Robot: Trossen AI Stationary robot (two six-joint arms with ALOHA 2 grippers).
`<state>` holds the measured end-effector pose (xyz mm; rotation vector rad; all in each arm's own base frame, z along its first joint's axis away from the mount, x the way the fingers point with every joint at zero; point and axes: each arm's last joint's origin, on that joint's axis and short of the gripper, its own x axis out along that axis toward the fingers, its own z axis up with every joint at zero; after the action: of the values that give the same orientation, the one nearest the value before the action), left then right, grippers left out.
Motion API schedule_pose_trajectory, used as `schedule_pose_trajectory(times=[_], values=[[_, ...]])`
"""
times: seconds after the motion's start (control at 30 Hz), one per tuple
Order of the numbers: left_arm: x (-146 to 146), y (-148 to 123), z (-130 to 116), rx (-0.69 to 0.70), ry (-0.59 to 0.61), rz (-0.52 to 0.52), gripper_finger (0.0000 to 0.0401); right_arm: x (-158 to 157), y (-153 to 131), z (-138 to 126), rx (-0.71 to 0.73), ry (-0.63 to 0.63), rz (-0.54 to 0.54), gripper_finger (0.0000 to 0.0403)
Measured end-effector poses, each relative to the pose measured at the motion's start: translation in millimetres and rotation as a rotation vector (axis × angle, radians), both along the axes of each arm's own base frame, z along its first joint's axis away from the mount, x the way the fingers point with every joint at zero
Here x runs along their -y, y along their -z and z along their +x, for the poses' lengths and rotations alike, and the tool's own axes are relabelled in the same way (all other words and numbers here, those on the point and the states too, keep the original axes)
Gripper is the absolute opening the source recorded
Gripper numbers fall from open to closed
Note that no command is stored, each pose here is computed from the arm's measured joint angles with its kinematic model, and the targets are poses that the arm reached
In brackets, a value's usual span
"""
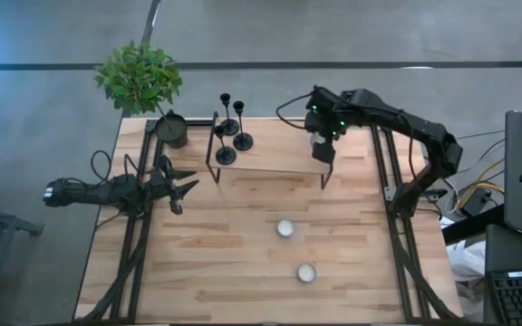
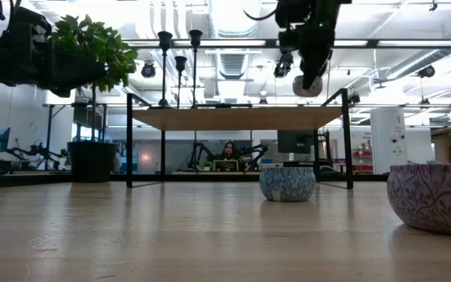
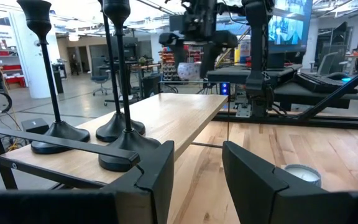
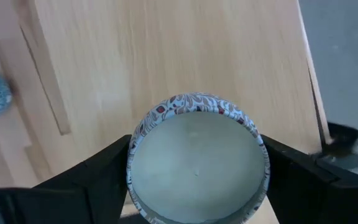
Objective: Pick & Place candle stick holders
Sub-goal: Put the red patterned scented candle on the shelf
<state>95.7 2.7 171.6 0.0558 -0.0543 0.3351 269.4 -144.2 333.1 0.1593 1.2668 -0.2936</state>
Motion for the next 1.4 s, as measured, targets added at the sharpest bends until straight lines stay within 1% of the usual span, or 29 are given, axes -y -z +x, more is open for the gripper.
schedule_pose_trajectory(times=[0.1, 0.3, 0.57, 0.7, 0.83, 0.97, 1.2, 1.4], values=[[0, 0, 0, 0.000, 0.000, 0.000, 0.0142, 8, 3, 11, -0.007, -0.033, 0.002, 0.0299], [0, 0, 0, 0.000, 0.000, 0.000, 0.0142, 28, 3, 37, 0.000, -0.085, -0.026, 0.0299], [0, 0, 0, 0.000, 0.000, 0.000, 0.0142, 60, -9, 54, 0.029, -0.055, -0.050, 0.0299], [0, 0, 0, 0.000, 0.000, 0.000, 0.0142, 68, -11, 62, 0.033, -0.069, -0.037, 0.0299], [0, 0, 0, 0.000, 0.000, 0.000, 0.0142, 73, -5, 66, -0.016, -0.089, -0.003, 0.0299], [0, 0, 0, 0.000, 0.000, 0.000, 0.0142, 79, 1, 68, -0.038, -0.095, 0.006, 0.0299], [0, 0, 0, 0.000, 0.000, 0.000, 0.0142, 88, 11, 67, -0.059, -0.094, 0.025, 0.0299], [0, 0, 0, 0.000, 0.000, 0.000, 0.0142, 93, 13, 65, -0.041, -0.091, 0.041, 0.0299]])
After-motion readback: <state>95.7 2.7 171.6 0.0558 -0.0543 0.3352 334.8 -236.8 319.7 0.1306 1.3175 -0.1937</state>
